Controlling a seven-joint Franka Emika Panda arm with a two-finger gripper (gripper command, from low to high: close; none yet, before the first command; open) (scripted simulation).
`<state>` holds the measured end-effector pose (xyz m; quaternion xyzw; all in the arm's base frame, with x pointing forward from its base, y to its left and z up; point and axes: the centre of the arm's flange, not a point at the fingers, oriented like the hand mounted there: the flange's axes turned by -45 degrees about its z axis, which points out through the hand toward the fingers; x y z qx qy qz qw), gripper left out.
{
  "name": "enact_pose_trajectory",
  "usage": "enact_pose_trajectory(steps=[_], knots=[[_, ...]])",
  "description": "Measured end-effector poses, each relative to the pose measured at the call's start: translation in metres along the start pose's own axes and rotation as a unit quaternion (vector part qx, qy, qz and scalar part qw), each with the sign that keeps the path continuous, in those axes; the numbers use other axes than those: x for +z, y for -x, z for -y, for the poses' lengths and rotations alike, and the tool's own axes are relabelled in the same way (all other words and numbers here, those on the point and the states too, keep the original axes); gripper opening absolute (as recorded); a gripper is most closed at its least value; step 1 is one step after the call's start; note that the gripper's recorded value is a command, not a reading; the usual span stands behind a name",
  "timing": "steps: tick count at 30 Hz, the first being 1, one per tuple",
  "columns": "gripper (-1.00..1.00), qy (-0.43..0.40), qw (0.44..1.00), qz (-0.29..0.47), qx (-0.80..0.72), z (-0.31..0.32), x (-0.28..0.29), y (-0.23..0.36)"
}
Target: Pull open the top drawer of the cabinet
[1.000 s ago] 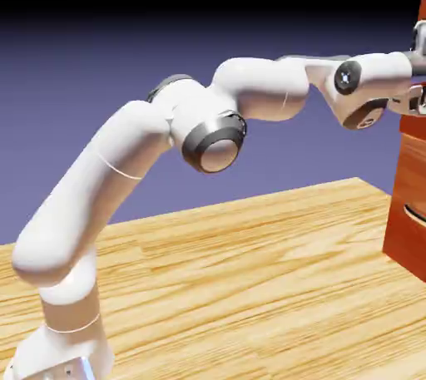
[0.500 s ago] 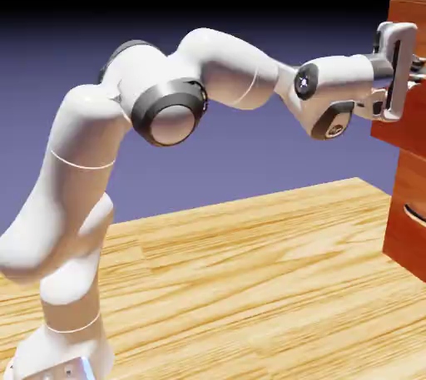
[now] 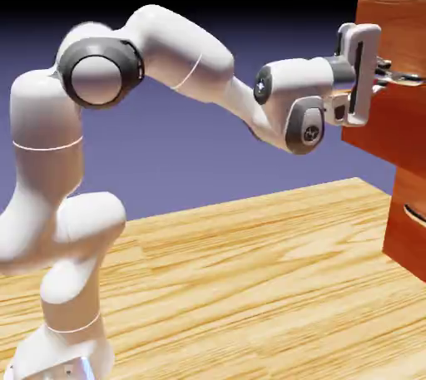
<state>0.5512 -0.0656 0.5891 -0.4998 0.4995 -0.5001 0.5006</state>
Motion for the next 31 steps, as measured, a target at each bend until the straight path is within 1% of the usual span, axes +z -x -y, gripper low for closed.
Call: enact_pose_trajectory(steps=[8,19,28,29,31], knots=[[-1.00,0.011,1.000,-0.002,-0.002,-0.002,-0.007,0.000],[-1.00,0.001,1.000,0.000,0.000,0.000,-0.008,0.000],[-1.00,0.000,1.000,0.000,0.000,0.000,-0.039,0.000],[1.00,0.000,1.000,0.000,0.000,0.000,-0.040,0.000],[1.00,0.001,1.000,0.000,0.000,0.000,-0.040,0.000]])
